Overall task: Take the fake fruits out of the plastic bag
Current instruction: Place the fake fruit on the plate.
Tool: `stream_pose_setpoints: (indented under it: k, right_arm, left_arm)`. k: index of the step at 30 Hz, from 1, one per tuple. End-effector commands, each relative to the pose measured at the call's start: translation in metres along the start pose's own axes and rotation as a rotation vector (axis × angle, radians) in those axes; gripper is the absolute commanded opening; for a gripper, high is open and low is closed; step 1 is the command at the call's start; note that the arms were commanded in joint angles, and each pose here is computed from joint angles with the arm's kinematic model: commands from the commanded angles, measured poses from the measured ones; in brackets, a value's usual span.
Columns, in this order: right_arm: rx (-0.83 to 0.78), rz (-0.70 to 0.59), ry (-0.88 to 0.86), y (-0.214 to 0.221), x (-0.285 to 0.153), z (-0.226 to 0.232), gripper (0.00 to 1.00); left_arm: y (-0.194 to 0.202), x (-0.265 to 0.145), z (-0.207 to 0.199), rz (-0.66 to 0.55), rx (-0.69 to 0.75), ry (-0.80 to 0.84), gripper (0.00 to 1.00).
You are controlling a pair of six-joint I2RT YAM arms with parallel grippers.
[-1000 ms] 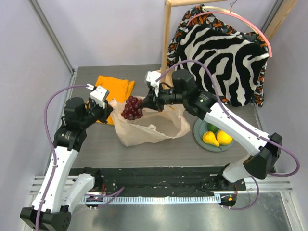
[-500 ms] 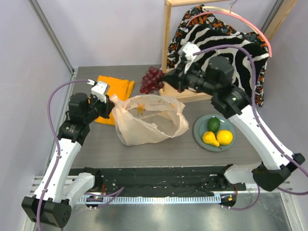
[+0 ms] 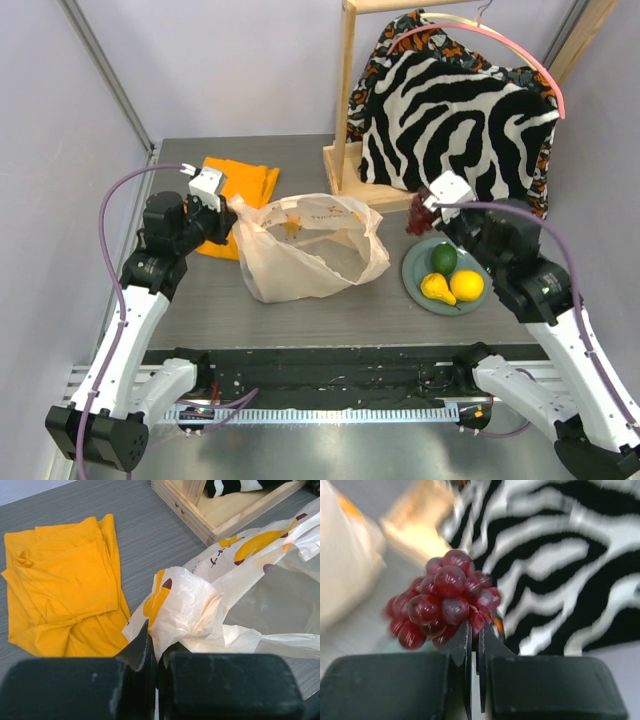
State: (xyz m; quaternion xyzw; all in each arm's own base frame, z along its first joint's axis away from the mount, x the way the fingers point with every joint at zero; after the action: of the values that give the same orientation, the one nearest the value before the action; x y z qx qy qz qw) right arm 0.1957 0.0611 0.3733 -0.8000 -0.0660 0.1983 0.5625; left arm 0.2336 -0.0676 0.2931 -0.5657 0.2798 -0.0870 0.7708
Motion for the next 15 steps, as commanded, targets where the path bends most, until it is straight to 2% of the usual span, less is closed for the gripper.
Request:
stream_pose_setpoints:
  k: [1,2,15]
  right_arm:
    - [-0.198,0.219,0.252,0.047,-0.004,-0.022,0.01]
    - [-0.207,0.244,0.3,0.052,-0.005,-0.027,0.01]
    - [-0.292,0.375,0.409,0.084,0.012,-0.045,0.01]
  left_arm:
    - [-0.021,-0.002,0.008,-0.062,0.004,-0.035,0.0]
    - [-0.021,-0.001,0.008,-0.06,0.004,-0.033,0.0]
    - [-0.014,-0.003,0.004,-0.062,0.004,-0.019,0.0]
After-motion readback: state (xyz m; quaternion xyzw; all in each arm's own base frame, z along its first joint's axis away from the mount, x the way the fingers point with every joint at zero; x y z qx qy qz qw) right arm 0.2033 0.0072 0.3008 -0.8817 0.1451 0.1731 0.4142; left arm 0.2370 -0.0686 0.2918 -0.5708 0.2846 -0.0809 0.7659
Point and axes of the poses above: each gripper's point midway between its finger pads, its own x axis out along the fingers, its own z axis along the line the jaws close on, y = z × x, the point moved 8 cm from there along -x, back along the fingers, and after that the axes turned 15 degrees about x, right-handed, at the moved point
